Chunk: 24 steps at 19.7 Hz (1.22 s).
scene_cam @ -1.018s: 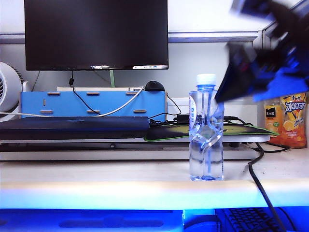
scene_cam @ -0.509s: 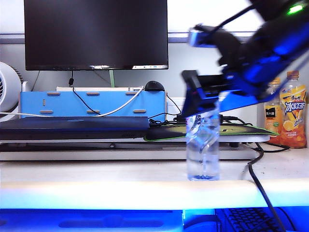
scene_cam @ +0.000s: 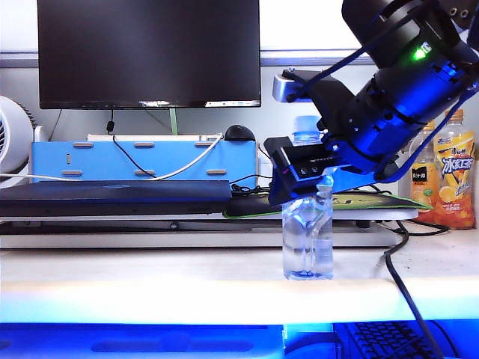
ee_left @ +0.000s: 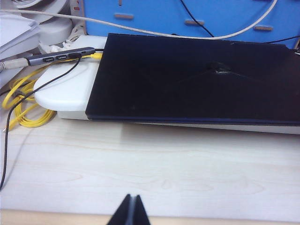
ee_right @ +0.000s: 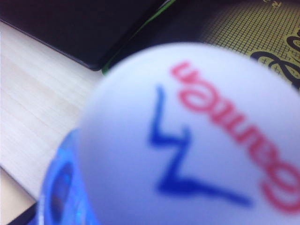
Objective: Pick up the mineral water bottle and place it on the laptop.
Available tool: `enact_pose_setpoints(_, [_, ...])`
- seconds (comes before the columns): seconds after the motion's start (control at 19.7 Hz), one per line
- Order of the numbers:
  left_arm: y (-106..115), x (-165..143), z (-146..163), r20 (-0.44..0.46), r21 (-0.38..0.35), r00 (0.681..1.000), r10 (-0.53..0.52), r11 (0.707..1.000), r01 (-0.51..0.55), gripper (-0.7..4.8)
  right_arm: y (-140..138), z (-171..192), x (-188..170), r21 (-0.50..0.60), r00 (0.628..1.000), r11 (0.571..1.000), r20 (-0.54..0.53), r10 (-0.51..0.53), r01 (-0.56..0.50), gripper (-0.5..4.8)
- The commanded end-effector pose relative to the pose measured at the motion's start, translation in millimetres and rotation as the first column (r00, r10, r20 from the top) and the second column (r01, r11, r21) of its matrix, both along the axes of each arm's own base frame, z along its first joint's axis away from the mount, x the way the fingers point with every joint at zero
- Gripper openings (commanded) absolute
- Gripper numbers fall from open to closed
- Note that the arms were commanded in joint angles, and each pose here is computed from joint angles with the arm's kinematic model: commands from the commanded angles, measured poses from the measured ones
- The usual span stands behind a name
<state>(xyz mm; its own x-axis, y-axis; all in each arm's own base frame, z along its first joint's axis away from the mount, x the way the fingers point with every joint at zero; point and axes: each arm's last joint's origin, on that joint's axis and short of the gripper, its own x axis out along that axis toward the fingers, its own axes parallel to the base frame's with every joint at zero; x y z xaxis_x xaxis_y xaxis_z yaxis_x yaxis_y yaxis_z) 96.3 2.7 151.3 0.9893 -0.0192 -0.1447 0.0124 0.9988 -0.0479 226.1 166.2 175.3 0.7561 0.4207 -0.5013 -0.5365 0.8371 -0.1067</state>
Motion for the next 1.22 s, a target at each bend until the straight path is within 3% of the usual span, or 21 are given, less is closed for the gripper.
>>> enact_pose_setpoints(0.05, [0, 0, 0, 0.003, 0.001, 1.0, -0.001, 1.0, 0.001, -0.02, 4, 10, 4, 0.019, 0.999, 1.0, 0.041, 0.008, -0.009, -0.17])
enact_pose_setpoints(0.41, [0, 0, 0, 0.002, 0.001, 1.0, -0.001, 1.0, 0.001, -0.02, 13, 42, 17, 0.073, 0.993, 0.997, 0.119, 0.003, -0.012, -0.06])
enact_pose_setpoints(0.61, [0, 0, 0, 0.002, 0.001, 1.0, -0.001, 1.0, 0.001, -0.02, 26, 98, 32, 0.149, 0.973, 0.987, 0.231, 0.018, -0.053, -0.06])
enact_pose_setpoints(0.87, [0, 0, 0, 0.002, 0.001, 1.0, -0.001, 1.0, 0.001, -0.02, 52, 167, 61, 0.235, 0.937, 0.952, 0.331, 0.111, -0.196, -0.06])
enact_pose_setpoints(1.02, [0, 0, 0, 0.002, 0.001, 1.0, -0.001, 1.0, 0.001, -0.02, 77, 176, 90, 0.235, 0.934, 0.94, 0.317, 0.166, -0.247, -0.06])
enact_pose_setpoints(1.22, [0, 0, 0, 0.002, 0.001, 1.0, -0.001, 1.0, 0.001, -0.02, 98, 159, 117, 0.226, 0.939, 0.94, 0.289, 0.186, -0.256, -0.06])
